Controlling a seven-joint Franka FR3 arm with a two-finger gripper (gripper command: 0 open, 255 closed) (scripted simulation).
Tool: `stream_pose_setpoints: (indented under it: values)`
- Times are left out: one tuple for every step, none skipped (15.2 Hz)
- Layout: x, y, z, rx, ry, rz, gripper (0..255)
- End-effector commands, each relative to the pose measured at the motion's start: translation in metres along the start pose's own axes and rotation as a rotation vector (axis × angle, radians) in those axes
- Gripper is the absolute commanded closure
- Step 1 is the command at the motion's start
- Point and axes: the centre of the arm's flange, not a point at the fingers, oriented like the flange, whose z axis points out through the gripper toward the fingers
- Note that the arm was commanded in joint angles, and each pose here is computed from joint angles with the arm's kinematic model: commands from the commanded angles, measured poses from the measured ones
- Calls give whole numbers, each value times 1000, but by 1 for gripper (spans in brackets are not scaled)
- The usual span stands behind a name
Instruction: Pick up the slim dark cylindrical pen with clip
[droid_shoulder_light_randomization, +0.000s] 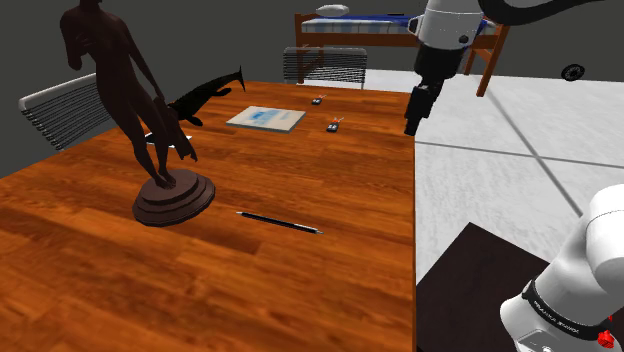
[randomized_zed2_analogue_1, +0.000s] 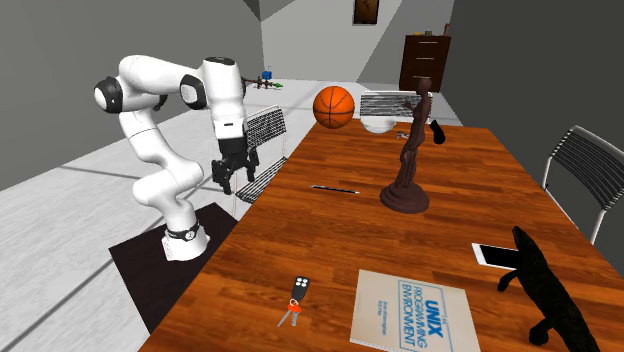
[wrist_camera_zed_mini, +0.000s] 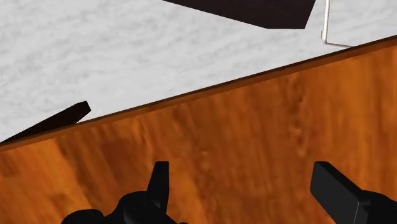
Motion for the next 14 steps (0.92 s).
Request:
stream_pose_setpoints:
  values:
    - [9,-22,8,11,-9,-22,0]
    - [14,-33,11,15,-14,-33,0]
    - [19,-45,14,20,-19,-44,0]
    - [23,-57,17,25,-24,-56,0]
    - [27,-68,20,30,-28,-67,0]
    - [32,-80,23,35,-33,-78,0]
    - [36,-92,26,40,-38,-89,0]
    - [39,-104,29,45,-43,-100,0]
    - [43,-115,32,50,-47,-111,0]
    - [47,-127,35,55,-52,-122,0]
    - [50,-139,38,60,-57,-133,0]
    - [53,-151,40,65,-62,-144,0]
    - [57,-164,43,70,-67,-156,0]
    - [60,-176,46,75,-71,-167,0]
